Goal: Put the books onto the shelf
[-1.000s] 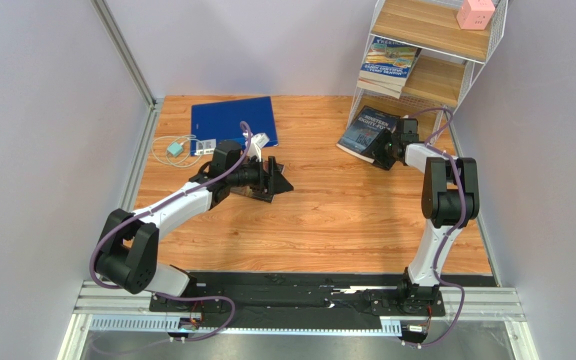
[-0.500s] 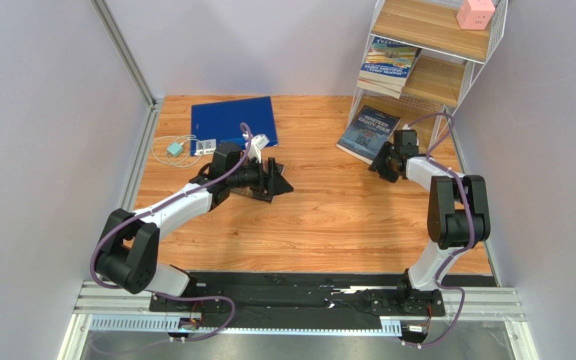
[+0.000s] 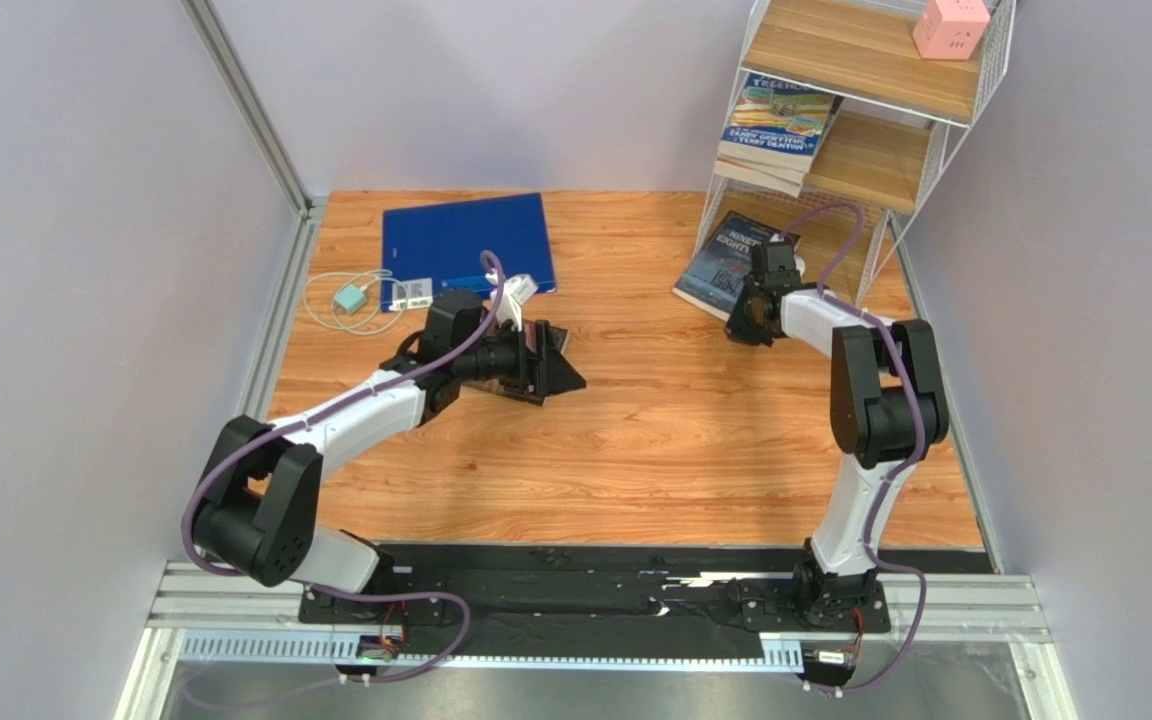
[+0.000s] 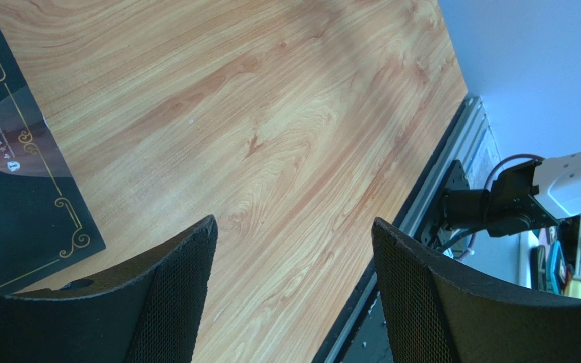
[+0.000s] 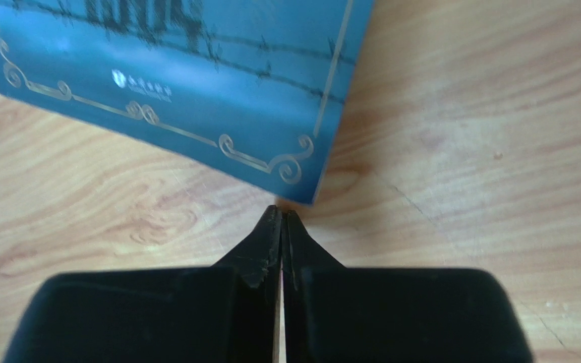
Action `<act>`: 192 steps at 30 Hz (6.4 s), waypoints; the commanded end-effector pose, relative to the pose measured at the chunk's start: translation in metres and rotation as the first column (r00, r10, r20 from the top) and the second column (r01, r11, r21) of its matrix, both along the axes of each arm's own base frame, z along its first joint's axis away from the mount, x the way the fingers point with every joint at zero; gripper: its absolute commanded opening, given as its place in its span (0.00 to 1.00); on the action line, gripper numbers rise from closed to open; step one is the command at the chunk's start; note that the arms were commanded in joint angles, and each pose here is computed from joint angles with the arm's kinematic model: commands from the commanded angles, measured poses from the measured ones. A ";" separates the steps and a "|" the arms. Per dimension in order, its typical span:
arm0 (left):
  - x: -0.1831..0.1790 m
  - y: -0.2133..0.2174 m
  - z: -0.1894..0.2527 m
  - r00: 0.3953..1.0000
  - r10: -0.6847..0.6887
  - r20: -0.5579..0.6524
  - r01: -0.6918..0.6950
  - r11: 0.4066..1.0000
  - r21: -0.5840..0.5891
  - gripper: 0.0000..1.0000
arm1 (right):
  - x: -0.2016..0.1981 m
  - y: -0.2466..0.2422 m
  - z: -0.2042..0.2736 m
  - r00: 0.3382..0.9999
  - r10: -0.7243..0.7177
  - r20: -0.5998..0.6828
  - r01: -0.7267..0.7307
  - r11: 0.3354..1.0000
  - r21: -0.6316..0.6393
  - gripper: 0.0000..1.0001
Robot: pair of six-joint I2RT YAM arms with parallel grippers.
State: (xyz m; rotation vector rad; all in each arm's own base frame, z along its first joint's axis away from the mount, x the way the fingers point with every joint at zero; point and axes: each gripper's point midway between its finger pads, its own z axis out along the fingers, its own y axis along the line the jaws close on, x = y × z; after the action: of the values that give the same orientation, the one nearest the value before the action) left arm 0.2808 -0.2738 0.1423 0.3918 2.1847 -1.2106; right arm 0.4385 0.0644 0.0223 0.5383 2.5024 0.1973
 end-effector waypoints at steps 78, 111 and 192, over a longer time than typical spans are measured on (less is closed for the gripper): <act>-0.007 -0.002 -0.004 0.999 -0.015 0.028 0.015 1.000 -0.001 0.79 | 0.050 0.014 0.000 0.995 -0.038 -0.094 0.034 0.998 -0.051 0.00; -0.009 0.002 -0.011 1.000 -0.004 0.021 0.004 1.000 0.023 0.79 | 0.079 -0.028 0.029 0.996 -0.075 -0.054 0.073 0.996 -0.042 0.00; 0.007 0.015 -0.018 0.996 0.081 0.036 -0.085 0.988 0.129 0.82 | 0.036 -0.014 0.033 0.954 -0.291 0.065 0.250 0.899 0.359 0.00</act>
State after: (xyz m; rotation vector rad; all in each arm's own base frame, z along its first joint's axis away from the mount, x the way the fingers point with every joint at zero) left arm 0.2680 -0.2607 0.1158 0.3826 2.2508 -1.1035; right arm 0.4839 0.0233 0.0256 1.1294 2.2830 0.5128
